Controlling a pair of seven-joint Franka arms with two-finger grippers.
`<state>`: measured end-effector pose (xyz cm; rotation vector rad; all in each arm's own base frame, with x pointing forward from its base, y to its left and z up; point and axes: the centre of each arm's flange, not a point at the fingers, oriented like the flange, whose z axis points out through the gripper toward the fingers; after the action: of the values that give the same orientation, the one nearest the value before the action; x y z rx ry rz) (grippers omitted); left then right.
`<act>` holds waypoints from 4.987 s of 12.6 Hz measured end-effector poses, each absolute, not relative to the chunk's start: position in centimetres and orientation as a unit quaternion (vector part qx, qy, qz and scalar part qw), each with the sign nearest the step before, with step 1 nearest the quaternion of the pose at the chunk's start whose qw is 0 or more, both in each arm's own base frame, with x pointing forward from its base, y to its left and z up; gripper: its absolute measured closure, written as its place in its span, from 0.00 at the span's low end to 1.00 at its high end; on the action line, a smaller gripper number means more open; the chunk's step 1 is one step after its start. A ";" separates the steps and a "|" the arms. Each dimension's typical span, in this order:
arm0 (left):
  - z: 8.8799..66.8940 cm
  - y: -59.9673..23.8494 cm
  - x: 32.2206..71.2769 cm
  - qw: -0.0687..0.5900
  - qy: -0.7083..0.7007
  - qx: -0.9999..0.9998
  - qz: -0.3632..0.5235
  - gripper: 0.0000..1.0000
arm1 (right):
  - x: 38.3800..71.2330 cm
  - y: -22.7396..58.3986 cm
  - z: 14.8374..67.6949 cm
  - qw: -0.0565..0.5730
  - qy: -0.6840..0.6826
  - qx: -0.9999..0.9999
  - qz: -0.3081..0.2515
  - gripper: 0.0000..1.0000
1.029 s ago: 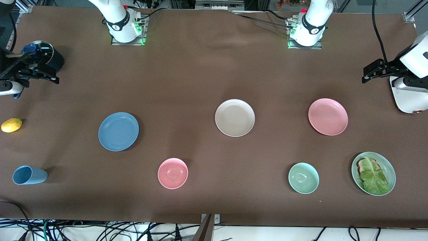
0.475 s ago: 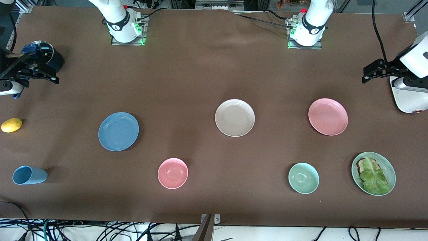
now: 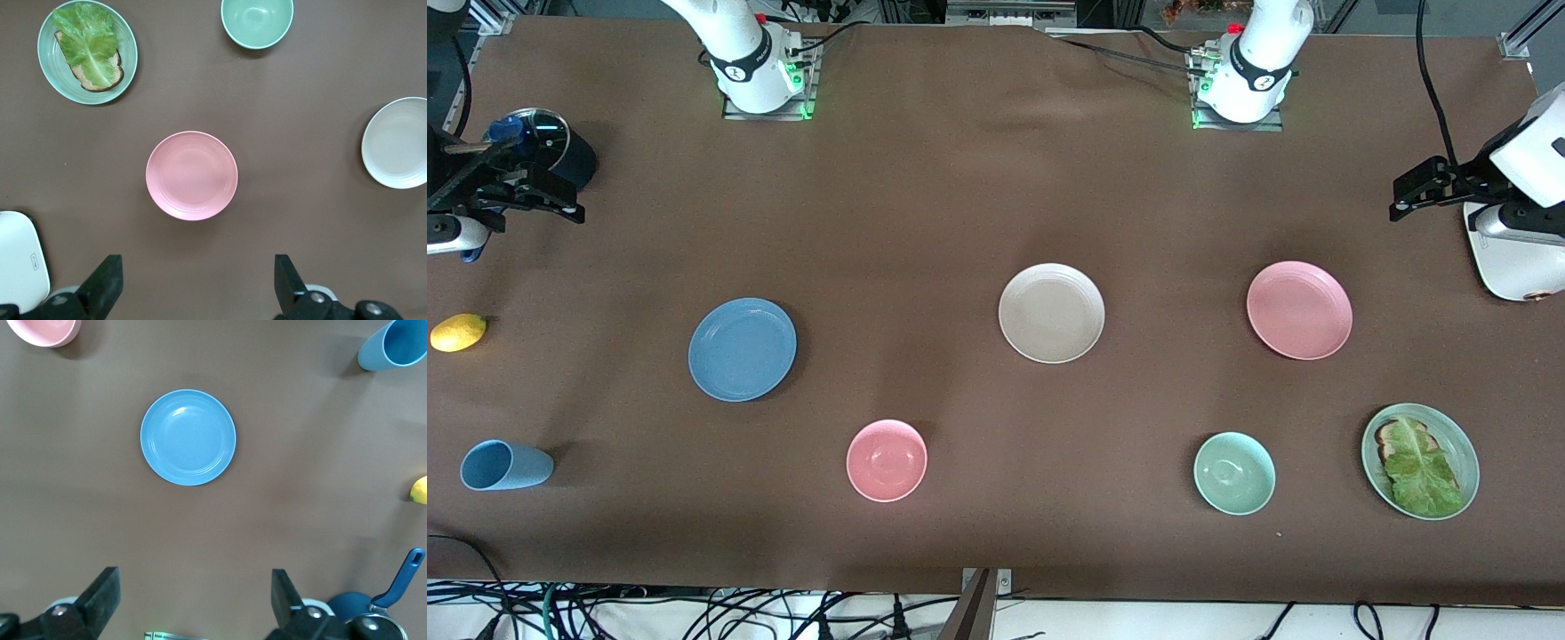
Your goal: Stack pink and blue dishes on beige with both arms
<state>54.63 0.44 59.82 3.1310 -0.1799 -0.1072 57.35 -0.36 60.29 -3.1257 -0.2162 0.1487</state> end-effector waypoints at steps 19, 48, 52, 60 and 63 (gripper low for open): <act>42.0 7.5 60.8 0.018 -0.003 0.984 -0.176 0.00 | 57.9 -0.3 60.7 0.002 -0.069 -0.997 0.027 0.00; 19.4 13.7 51.9 0.029 -0.011 0.989 -0.147 0.94 | 65.6 0.6 30.0 -0.016 -0.072 -0.996 0.044 0.00; 23.7 10.3 55.3 0.034 -0.019 0.981 -0.190 0.95 | 62.4 -0.9 24.1 -0.021 -0.065 -0.997 0.028 0.00; 33.6 -13.4 58.7 0.043 0.083 0.976 -0.195 0.95 | 59.8 -5.8 20.9 -0.025 -0.054 -0.998 0.026 0.05; 34.1 -23.1 57.1 0.046 0.075 0.978 -0.190 0.95 | 59.8 -5.3 20.3 -0.023 -0.057 -0.998 0.024 0.09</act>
<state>57.06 -23.10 34.10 2.9857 0.2301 -0.5794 59.81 -5.31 20.26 -3.1807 -0.1803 0.0772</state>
